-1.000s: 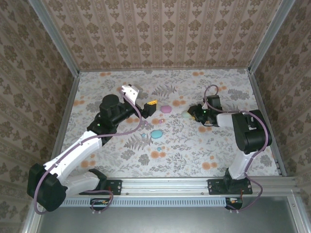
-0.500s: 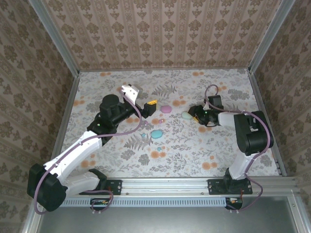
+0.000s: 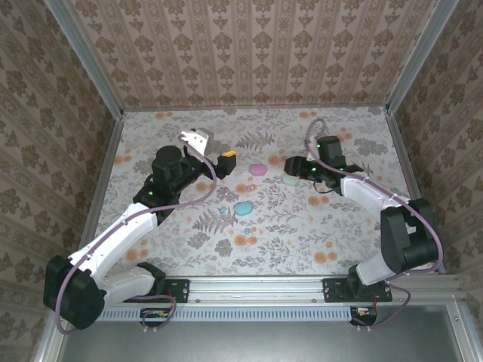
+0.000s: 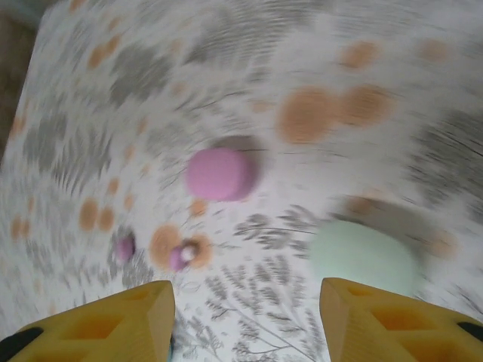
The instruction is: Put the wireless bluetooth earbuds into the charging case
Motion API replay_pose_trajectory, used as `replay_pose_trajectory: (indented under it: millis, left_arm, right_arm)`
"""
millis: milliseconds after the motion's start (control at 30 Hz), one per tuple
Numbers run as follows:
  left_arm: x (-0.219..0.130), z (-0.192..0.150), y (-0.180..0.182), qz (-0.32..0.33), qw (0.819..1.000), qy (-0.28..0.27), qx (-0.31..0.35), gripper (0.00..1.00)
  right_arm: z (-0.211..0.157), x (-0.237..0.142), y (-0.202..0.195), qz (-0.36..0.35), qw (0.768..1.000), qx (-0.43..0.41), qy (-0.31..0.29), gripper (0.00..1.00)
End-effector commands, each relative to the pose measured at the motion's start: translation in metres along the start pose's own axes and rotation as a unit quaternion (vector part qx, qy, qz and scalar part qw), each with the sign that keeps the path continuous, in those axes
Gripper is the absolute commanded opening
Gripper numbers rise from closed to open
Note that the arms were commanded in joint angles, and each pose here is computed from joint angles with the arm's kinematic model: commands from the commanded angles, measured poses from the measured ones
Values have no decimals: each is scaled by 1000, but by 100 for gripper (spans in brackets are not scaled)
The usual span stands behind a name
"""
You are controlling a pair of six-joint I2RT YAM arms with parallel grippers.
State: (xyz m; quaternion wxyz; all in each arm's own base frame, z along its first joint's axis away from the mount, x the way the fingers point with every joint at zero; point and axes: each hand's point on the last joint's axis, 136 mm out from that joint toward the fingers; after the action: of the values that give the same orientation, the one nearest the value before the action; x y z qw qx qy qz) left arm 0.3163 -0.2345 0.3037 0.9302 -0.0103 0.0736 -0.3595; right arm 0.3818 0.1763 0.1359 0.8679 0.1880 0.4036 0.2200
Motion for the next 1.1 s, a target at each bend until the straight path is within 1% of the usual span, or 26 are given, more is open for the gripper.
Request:
replay_pose_trajectory:
  millis: [0, 33, 167, 233, 267, 300, 433, 633, 767, 933, 1033, 1067]
  left_arm:
    - [-10, -5, 19, 39, 998, 3, -38, 93]
    - [-13, -5, 21, 43, 998, 2, -42, 94]
    - [-25, -9, 39, 75, 996, -1, -58, 94]
    - [-30, -9, 43, 80, 995, -7, -65, 94]
    - [-35, -9, 55, 97, 993, -11, -70, 94]
    - [-38, -9, 59, 101, 992, -12, -75, 94]
    - [-46, -10, 70, 117, 989, -14, -88, 94]
    - [-52, -14, 81, 138, 983, -16, -116, 95]
    - [-58, -17, 88, 160, 978, -19, -132, 95]
    - [-67, -18, 91, 173, 977, -18, -126, 96]
    - [-71, -18, 93, 178, 976, -21, -121, 97]
    - [-72, -19, 94, 180, 976, -21, -122, 97]
  right_arm:
    - [-25, 10, 40, 25, 978, -206, 30, 56]
    - [-31, 15, 49, 33, 970, -240, 33, 56]
    - [-59, 27, 81, 73, 921, -379, 49, 57]
    - [-68, 30, 89, 82, 900, -424, 57, 57]
    - [-71, 32, 91, 83, 892, -440, 61, 58]
    - [-73, 33, 92, 84, 885, -454, 67, 58]
    - [-79, 36, 91, 83, 865, -486, 96, 58]
    - [-96, 45, 90, 96, 819, -547, 143, 59]
    - [-101, 50, 86, 96, 795, -577, 162, 60]
    - [-111, 58, 74, 94, 768, -606, 184, 63]
    - [-115, 61, 77, 113, 760, -610, 193, 63]
    - [-118, 60, 81, 129, 757, -610, 195, 63]
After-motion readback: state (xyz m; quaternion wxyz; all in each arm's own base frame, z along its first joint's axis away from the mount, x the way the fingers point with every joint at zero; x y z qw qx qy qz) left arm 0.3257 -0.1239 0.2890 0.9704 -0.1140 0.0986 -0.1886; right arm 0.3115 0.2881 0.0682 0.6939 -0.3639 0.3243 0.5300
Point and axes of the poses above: each hand's point on the last joint's axis, 136 mm out from that joint toward the fingers, its own x axis out along the fingers, its own y axis along the line the jaws close on, z = x × y, and after that the axes turned 2 degrees about x, right-handed
